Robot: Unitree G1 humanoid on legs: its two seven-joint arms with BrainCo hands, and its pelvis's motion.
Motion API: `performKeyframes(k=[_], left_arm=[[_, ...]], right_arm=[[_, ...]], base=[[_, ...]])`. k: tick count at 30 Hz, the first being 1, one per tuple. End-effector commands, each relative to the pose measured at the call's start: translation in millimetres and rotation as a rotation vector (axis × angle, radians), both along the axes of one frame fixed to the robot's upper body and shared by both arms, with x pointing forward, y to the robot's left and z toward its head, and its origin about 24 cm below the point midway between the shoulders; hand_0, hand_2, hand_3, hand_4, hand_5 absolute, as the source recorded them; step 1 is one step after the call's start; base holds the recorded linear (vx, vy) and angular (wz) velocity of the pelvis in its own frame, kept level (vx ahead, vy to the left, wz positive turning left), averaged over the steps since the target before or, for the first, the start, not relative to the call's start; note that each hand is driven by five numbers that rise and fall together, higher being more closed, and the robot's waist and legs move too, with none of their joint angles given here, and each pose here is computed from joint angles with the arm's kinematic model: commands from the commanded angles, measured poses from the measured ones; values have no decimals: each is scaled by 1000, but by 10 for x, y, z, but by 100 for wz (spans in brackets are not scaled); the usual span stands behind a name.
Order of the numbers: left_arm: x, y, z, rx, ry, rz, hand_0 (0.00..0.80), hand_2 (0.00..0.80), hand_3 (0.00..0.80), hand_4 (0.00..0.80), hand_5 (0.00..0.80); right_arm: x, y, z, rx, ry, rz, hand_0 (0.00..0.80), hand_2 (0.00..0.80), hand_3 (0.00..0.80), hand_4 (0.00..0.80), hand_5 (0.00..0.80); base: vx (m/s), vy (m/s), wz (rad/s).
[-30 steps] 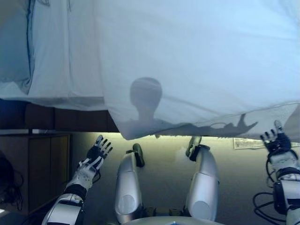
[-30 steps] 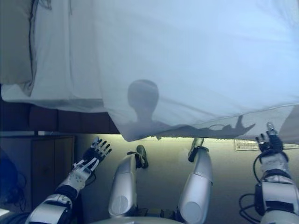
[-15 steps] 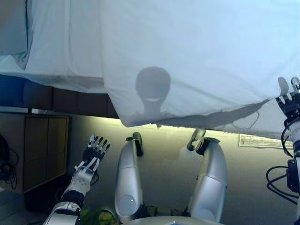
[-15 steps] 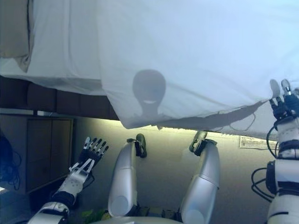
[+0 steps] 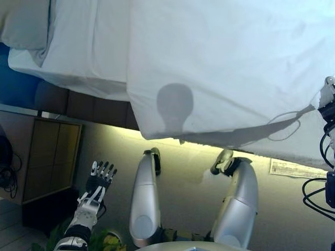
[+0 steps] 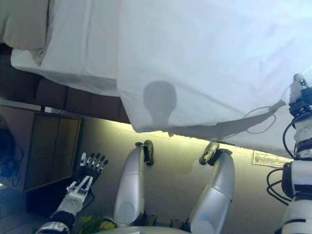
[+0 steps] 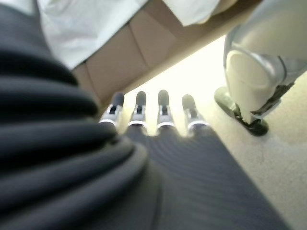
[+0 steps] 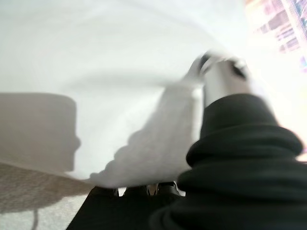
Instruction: Make the bed neatly
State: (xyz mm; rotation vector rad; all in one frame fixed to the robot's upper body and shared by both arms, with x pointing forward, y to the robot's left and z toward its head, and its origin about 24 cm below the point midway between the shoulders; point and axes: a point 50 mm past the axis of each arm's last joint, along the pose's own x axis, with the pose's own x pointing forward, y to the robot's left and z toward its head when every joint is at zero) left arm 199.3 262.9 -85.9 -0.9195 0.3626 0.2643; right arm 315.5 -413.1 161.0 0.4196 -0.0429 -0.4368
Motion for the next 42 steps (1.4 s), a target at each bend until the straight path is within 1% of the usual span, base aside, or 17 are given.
performKeyframes(k=[1, 6, 16, 20, 25, 28, 30, 32, 34, 36, 39, 42], left_arm=[[-301, 126, -102, 48, 47, -7, 0, 0, 0, 0, 0], [-273, 121, -76, 85, 30, -42, 0, 0, 0, 0, 0], [-109, 136, 22, 130, 25, -92, 0, 0, 0, 0, 0], [-6, 97, 71, 163, 15, -162, 0, 0, 0, 0, 0], [207, 150, 271, 208, -48, -233, 0, 0, 0, 0, 0], [362, 109, 411, 217, -97, -320, 0, 0, 0, 0, 0], [455, 16, 463, 203, -115, -406, 0, 0, 0, 0, 0], [506, -84, 482, 159, -131, -483, 0, 0, 0, 0, 0], [552, -236, 478, 68, -130, -559, 0, 0, 0, 0, 0], [554, -455, 429, -59, -100, -686, 0, 0, 0, 0, 0], [408, -742, 311, -254, -35, -890, 0, 0, 0, 0, 0], [226, -957, 150, -397, 71, -978, 0, 0, 0, 0, 0]], right_arm=[[65, 93, 65, -48, -64, 81, 800, 800, 800, 800, 800], [-44, 65, -205, -21, -4, 86, 800, 800, 800, 800, 800], [-172, 106, -539, 46, 40, 140, 800, 800, 800, 800, 800], [-194, 170, -670, 78, 49, 175, 800, 800, 800, 800, 800], [-180, 299, -816, 94, 57, 219, 800, 800, 800, 800, 800], [-137, 403, -868, 98, 59, 235, 800, 800, 800, 800, 800], [-104, 462, -884, 97, 60, 246, 800, 800, 800, 800, 800], [-72, 493, -862, 88, 61, 256, 800, 800, 800, 800, 800], [-25, 536, -837, 76, 66, 268, 800, 800, 800, 800, 800], [44, 605, -813, 64, 83, 288, 800, 800, 800, 800, 800], [125, 686, -769, 55, 99, 311, 800, 800, 800, 800, 800], [181, 785, -794, 63, 119, 335, 800, 800, 800, 800, 800]], base=[[53, 82, 14], [56, 61, 8], [81, 35, -7], [101, -5, 1], [88, -6, -4], [76, 13, -8], [87, 38, -6], [96, 50, -10], [88, 46, -9], [84, 36, -3], [84, 14, -10], [100, -26, -8]])
